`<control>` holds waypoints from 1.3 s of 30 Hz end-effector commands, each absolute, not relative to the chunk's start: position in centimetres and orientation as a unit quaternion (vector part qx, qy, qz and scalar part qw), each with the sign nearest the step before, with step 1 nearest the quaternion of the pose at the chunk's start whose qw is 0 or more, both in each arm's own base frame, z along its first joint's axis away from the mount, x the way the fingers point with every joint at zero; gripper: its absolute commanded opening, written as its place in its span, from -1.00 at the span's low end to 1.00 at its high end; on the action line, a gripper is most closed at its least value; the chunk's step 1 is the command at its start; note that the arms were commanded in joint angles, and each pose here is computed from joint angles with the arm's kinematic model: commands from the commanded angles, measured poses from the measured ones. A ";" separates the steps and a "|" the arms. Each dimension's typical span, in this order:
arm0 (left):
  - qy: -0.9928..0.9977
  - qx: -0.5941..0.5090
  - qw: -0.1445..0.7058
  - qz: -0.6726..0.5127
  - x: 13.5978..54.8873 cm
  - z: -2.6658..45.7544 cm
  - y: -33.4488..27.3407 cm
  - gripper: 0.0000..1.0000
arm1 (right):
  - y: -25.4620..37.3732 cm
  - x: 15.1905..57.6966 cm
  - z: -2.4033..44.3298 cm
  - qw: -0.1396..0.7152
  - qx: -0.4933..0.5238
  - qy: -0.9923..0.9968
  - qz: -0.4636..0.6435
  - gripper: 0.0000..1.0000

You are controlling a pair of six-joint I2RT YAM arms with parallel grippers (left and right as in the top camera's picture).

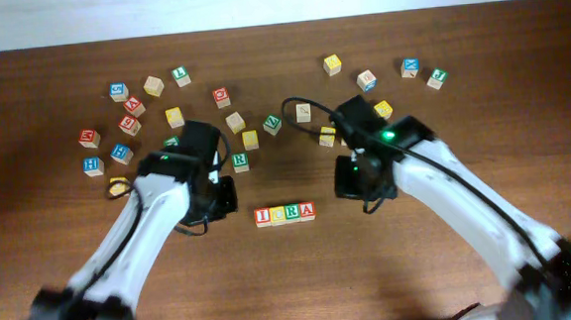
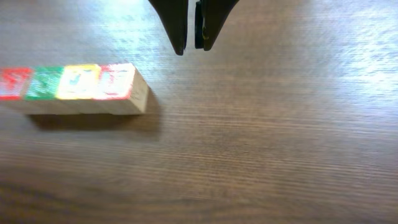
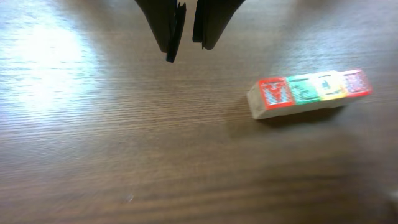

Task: Spell out ICRA
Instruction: 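Raise both grippers away from the aligned row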

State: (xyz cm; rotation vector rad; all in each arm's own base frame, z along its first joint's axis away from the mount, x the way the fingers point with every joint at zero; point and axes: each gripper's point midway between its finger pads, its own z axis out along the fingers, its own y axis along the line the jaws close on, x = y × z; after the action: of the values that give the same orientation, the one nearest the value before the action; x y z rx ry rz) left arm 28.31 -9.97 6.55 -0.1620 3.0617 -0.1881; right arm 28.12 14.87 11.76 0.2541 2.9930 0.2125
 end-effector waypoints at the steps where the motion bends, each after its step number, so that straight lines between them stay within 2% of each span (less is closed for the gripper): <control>1: 0.991 -0.049 0.100 -0.078 26.9 12.7 -9.2 -1.00 | 13.1 26.9 17.1 0.134 0.072 0.985 0.080 -0.90; 3: 0.991 -0.050 0.095 -0.076 24.9 14.0 -8.6 -1.00 | 12.1 24.9 19.3 0.149 0.071 0.982 0.087 -0.89; 6: 0.993 -0.073 0.065 -0.068 21.8 14.6 -7.7 -1.00 | 11.0 22.2 21.2 0.165 0.058 0.980 0.091 -0.70; 8: 0.994 -0.077 0.045 -0.063 20.0 14.3 -7.5 -1.00 | 10.6 20.3 21.5 0.171 0.045 0.980 0.095 -0.23; 10: 0.994 -0.080 0.040 -0.064 18.7 13.8 -7.9 -1.00 | 10.7 19.0 21.4 0.174 0.032 0.979 0.100 -0.09; 13: 0.994 -0.071 0.051 -0.073 17.3 11.9 -9.3 -1.00 | 10.7 17.2 20.8 0.176 0.022 0.978 0.110 0.52; 14: 0.993 -0.066 0.056 -0.075 17.4 11.5 -9.6 -1.00 | 10.7 17.1 20.6 0.175 0.021 0.978 0.110 0.80; 15: 0.993 -0.060 0.061 -0.079 17.5 10.9 -9.9 -0.63 | 10.6 16.9 20.2 0.171 0.021 0.979 0.107 0.96; 16: 0.993 -0.059 0.063 -0.080 17.7 10.6 -10.0 0.09 | 10.6 16.9 20.1 0.168 0.021 0.980 0.106 0.97; 17: 0.993 -0.059 0.064 -0.081 17.8 10.4 -10.1 0.99 | 10.7 17.0 19.8 0.162 0.021 0.981 0.104 0.97; 33: 0.992 -0.058 0.067 -0.086 18.2 10.3 -10.4 0.98 | 12.7 16.7 15.1 0.018 0.018 0.997 0.070 0.97; 36: 0.992 -0.058 0.067 -0.086 18.2 10.3 -10.4 0.99 | 12.5 16.6 15.3 0.022 0.018 0.997 0.070 0.97; 39: 0.992 -0.058 0.067 -0.086 18.2 10.3 -10.4 0.98 | 13.7 18.4 17.0 0.089 0.013 0.989 0.115 0.97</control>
State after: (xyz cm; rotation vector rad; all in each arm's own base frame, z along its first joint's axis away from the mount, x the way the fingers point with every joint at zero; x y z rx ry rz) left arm 18.34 -10.44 10.66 -0.1665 2.9830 -0.2696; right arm 17.86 13.09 15.59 0.0469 3.0352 0.2565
